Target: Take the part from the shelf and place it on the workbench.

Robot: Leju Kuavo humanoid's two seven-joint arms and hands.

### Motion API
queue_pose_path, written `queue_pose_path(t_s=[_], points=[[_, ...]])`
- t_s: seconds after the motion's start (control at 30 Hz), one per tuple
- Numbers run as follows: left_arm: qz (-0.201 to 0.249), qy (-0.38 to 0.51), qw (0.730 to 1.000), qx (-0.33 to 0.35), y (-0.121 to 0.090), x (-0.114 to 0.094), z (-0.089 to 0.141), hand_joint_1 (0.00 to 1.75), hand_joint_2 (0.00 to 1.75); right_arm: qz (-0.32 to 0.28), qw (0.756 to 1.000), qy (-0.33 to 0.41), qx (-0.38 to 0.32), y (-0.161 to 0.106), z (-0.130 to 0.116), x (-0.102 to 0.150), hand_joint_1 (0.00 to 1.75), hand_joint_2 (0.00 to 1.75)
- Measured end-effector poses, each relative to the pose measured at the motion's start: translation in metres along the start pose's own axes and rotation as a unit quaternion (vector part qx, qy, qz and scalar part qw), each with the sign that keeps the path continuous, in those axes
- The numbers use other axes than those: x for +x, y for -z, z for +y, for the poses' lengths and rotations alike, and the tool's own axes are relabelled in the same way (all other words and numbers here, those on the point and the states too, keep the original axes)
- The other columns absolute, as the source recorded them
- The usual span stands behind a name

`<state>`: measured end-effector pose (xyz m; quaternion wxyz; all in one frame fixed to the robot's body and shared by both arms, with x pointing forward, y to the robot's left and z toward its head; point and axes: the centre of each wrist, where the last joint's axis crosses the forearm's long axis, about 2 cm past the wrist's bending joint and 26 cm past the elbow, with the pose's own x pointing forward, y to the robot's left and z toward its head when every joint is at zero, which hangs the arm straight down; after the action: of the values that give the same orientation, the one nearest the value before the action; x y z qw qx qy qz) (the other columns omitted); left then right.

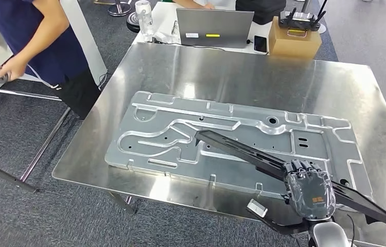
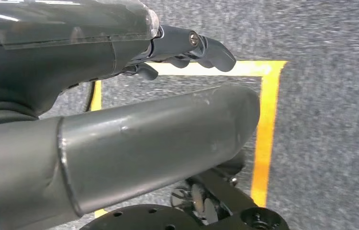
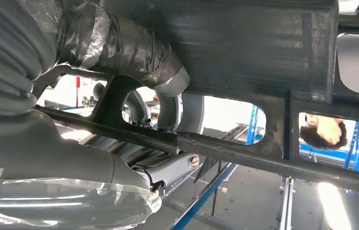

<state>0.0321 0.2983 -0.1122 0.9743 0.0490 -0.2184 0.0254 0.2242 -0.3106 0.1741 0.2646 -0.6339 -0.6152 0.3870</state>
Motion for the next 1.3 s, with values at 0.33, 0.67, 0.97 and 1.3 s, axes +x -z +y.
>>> queue_pose_path(t_s=[0.33, 0.67, 0.97, 1.3], points=[[-0.002, 0.002, 1.0, -0.001, 0.0, -0.002, 0.003, 0.0, 0.0, 0.006, 1.0, -0.014, 0.001, 0.011, 0.002, -0.004, 1.75, 1.75], [-0.009, 0.006, 1.0, -0.008, 0.002, 0.004, 0.0, 0.0, 0.44, -0.068, 0.997, -0.036, 0.024, 0.042, 0.015, -0.002, 1.31, 1.31], [-0.01, 0.017, 1.0, -0.005, 0.002, 0.006, 0.001, 0.0, 1.75, -0.067, 0.996, -0.017, 0.052, 0.042, 0.029, 0.003, 0.0, 0.0], [-0.009, 0.016, 1.0, -0.007, 0.002, 0.003, 0.003, 0.0, 1.75, -0.054, 0.996, -0.006, 0.069, 0.035, 0.037, 0.008, 0.0, 0.0]])
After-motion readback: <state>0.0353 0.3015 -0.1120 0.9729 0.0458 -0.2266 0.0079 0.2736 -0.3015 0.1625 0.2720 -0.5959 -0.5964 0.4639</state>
